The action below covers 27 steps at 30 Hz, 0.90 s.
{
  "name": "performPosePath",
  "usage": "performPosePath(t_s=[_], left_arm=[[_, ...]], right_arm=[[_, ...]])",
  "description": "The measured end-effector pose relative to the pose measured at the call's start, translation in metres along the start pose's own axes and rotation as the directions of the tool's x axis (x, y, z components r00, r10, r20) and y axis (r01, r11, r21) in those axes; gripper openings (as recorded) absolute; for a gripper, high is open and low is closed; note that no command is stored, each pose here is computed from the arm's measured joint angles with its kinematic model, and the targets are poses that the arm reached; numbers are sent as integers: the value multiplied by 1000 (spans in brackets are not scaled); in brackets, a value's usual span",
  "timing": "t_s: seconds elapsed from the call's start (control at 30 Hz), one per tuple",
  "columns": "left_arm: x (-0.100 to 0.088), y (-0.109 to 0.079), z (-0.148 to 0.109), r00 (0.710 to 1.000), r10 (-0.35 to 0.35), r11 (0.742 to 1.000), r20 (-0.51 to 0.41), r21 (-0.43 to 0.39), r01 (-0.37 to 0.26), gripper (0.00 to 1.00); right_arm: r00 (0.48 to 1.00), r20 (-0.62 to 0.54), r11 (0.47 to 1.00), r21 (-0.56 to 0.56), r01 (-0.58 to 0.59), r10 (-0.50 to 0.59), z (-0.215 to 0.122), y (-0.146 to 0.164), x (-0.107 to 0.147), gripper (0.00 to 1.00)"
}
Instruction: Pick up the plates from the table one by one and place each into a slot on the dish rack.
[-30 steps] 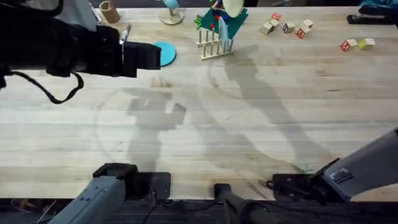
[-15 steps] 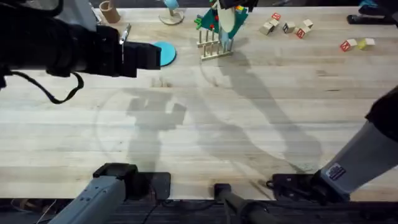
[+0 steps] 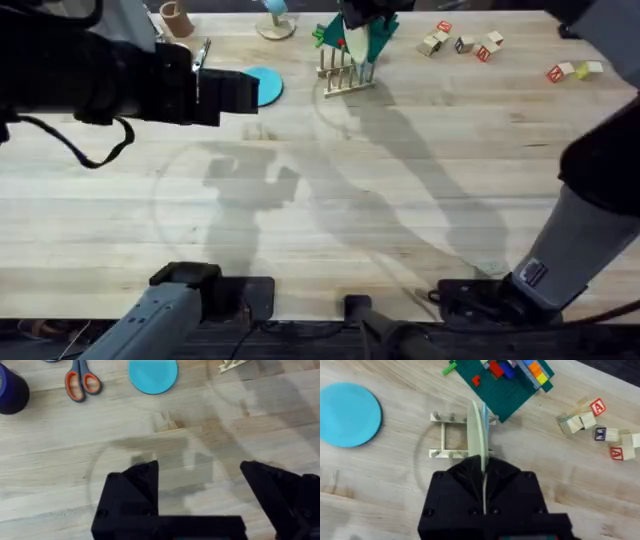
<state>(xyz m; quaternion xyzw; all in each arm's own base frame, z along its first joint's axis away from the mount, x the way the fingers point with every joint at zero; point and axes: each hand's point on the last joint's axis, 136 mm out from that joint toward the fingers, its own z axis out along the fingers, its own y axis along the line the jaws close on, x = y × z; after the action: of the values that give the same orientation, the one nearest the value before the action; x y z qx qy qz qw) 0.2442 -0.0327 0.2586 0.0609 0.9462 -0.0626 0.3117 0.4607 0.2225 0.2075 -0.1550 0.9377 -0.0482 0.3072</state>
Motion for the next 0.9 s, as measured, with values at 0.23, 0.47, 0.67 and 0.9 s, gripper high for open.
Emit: performPosePath(t_s=[0.23, 0.47, 0.67, 0.9], left_arm=[[1, 0, 0, 1000, 0, 1000, -2, 0, 0, 995], [0, 0, 0, 1000, 0, 1000, -2, 0, 0, 994], [0, 0, 0, 1000, 0, 1000, -2, 0, 0, 993], [0, 0, 0, 1000, 0, 1000, -2, 0, 0, 995]], right_arm=[[1000, 12, 1000, 0, -3, 3, 9, 3, -4, 31], [1000, -20, 1000, 29, 8, -8, 27, 4, 4, 31], [1000, -20, 999, 37, 9, -8, 30, 3, 4, 31], [1000, -20, 999, 39, 9, -8, 30, 3, 4, 31]])
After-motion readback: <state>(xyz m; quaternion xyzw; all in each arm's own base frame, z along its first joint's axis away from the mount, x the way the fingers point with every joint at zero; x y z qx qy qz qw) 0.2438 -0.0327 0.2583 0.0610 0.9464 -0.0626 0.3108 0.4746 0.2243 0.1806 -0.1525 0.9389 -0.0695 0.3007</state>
